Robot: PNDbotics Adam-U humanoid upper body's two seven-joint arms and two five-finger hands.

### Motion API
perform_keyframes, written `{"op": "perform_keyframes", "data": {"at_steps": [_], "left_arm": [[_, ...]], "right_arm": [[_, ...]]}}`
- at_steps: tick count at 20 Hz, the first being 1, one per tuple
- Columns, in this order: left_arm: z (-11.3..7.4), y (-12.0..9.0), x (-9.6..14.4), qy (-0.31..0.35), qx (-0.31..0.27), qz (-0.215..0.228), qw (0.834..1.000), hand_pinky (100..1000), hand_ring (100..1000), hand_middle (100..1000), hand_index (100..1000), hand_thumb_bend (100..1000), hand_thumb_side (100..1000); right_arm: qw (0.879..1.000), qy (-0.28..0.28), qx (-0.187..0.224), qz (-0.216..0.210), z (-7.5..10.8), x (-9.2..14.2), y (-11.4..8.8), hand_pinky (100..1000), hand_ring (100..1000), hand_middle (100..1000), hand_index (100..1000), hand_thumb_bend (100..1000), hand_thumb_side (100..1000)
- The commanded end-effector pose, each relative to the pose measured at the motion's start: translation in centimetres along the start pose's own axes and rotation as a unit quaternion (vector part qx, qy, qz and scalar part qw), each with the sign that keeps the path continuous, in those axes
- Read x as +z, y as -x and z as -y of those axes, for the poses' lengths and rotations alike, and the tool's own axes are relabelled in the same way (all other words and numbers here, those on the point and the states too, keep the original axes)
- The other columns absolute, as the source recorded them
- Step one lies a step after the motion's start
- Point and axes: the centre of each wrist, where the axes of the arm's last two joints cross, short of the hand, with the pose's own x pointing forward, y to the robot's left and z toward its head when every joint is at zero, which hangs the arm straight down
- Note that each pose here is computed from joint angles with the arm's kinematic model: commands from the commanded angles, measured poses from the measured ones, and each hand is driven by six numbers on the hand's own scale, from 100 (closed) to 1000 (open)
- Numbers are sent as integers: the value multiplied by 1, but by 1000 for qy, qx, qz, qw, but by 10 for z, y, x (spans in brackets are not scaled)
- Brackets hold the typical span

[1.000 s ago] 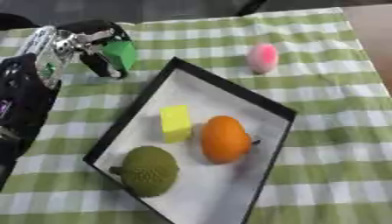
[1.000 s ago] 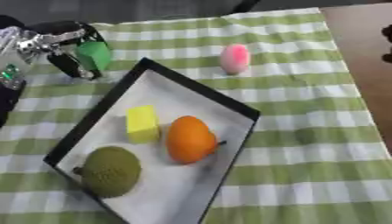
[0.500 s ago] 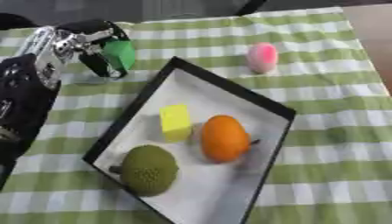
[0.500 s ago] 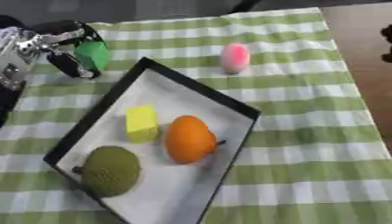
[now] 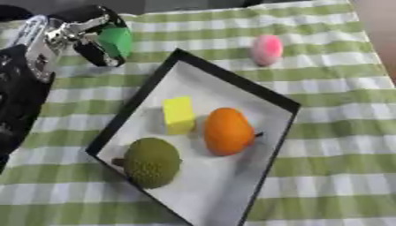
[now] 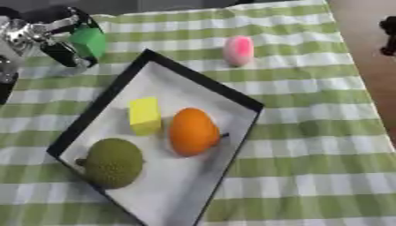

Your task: Pick up objects on the table and place them in the box.

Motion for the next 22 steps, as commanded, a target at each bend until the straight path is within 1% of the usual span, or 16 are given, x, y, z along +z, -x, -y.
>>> {"op": "perform_keyframes", "data": {"at_steps": [1, 7, 8, 11, 12, 14, 16, 20, 21, 22], "left_arm": [[-21, 2, 8, -21, -17, 5, 1000, 677, 636, 714, 770, 357, 100], [-23, -8, 9, -13, -39, 30, 999, 674, 641, 705, 767, 364, 100], [-23, -12, 9, -12, -41, 41, 998, 674, 641, 705, 767, 364, 100], [-26, -16, 11, -10, -38, 52, 998, 674, 641, 705, 767, 364, 100], [-26, -21, 10, -9, -39, 60, 997, 672, 652, 692, 758, 334, 100], [-20, -32, 8, 2, -49, 90, 995, 673, 652, 690, 757, 341, 100], [-17, -42, 9, 5, -55, 114, 992, 670, 643, 684, 753, 325, 100], [-18, -52, 13, 8, -44, 131, 990, 670, 642, 683, 752, 321, 100], [-22, -55, 14, 8, -45, 136, 990, 666, 647, 683, 755, 371, 100], [-24, -59, 16, 11, -52, 148, 988, 666, 647, 683, 755, 375, 100]], "right_arm": [[1000, -2, 14, 6, 11, -2, -7, 901, 1000, 889, 901, 100, 625], [1000, 0, 11, -6, 14, 4, -2, 900, 1000, 889, 902, 100, 614], [1000, 2, 10, -7, 14, 5, -1, 900, 1000, 889, 902, 100, 614], [1000, 4, 8, -9, 15, 6, -1, 900, 1000, 889, 902, 100, 614], [1000, 7, 7, -11, 16, 6, 0, 901, 1000, 891, 904, 100, 613], [1000, 16, 3, -22, 17, 10, 4, 900, 1000, 891, 904, 100, 612], [999, 21, 0, -28, 18, 13, 6, 900, 1000, 891, 904, 100, 610], [999, 22, -3, -31, 19, 14, 7, 900, 1000, 891, 904, 100, 609], [999, 23, -2, -31, 20, 13, 7, 900, 1000, 890, 904, 100, 601], [999, 24, -1, -34, 21, 15, 8, 900, 1000, 890, 904, 100, 601]]}}
